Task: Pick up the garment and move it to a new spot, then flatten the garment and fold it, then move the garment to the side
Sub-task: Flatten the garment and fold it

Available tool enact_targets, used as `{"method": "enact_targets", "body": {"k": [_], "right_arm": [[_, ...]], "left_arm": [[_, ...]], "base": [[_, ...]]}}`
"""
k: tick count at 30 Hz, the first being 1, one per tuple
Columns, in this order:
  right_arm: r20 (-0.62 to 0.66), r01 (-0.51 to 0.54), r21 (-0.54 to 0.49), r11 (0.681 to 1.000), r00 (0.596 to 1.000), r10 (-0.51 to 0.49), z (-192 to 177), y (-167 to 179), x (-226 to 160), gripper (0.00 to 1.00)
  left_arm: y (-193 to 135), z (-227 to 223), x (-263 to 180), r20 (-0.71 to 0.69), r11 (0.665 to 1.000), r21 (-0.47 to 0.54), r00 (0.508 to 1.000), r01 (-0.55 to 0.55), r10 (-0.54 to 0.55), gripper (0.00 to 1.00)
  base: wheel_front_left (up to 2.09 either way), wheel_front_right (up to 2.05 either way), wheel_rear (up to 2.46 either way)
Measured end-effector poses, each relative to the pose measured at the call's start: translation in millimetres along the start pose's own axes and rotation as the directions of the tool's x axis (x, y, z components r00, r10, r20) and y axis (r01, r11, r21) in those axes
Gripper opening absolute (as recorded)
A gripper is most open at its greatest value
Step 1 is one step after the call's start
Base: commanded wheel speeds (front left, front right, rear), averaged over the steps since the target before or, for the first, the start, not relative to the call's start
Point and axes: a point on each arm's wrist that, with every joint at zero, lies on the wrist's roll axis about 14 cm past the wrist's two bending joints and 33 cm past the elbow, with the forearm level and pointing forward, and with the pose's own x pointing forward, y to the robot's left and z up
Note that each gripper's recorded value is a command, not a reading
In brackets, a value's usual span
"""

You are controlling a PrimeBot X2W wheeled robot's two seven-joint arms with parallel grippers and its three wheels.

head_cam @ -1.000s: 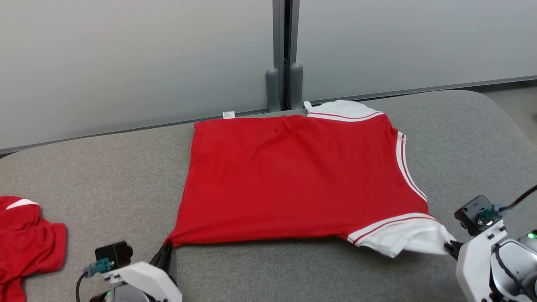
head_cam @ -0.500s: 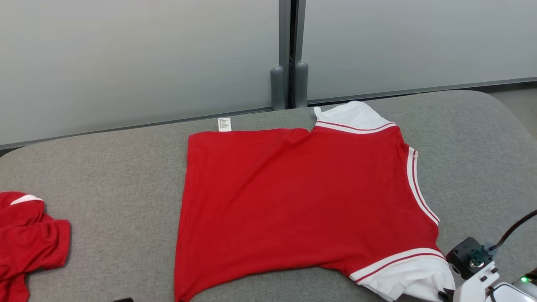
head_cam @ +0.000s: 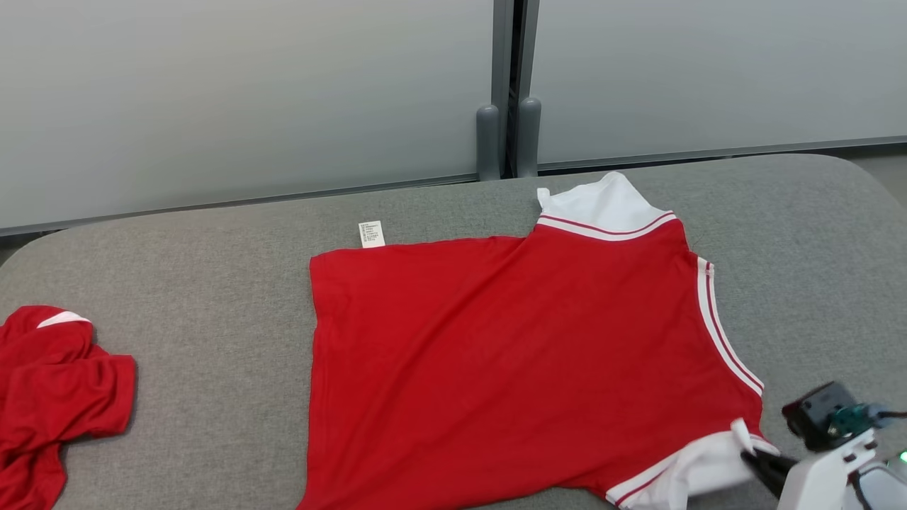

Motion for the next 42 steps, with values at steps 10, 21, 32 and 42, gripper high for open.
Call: {"method": "enact_targets", "body": {"k": [10, 21, 32, 42], "right_arm": [[0.245, 0.036, -0.006, 0.999, 0.969, -0.033, 60, -10, 3, 0.0], [0.382, 0.065, 0.023, 0.998, 0.922, -0.069, 100, -30, 31, 0.0], [0.457, 0.111, -0.02, 0.994, 0.885, -0.09, 126, -42, 62, 0.0], [0.503, 0.126, -0.06, 0.99, 0.861, -0.079, 146, -48, 81, 0.0]], "left_arm": [[-57, 44, 25, 0.077, 0.984, 0.099, 0.985, 0.147, -0.155, 0.0], [-45, 76, 64, 0.113, 0.98, 0.195, 0.993, 0.021, -0.044, 0.0], [-33, 87, 92, 0.111, 0.971, 0.236, 0.994, -0.041, 0.015, 0.0], [-26, 85, 101, 0.104, 0.974, 0.22, 0.994, -0.053, 0.031, 0.0]], "base": [[0.0, 0.0, 0.0], [0.0, 0.0, 0.0], [0.0, 0.0, 0.0], [0.0, 0.0, 0.0]]}}
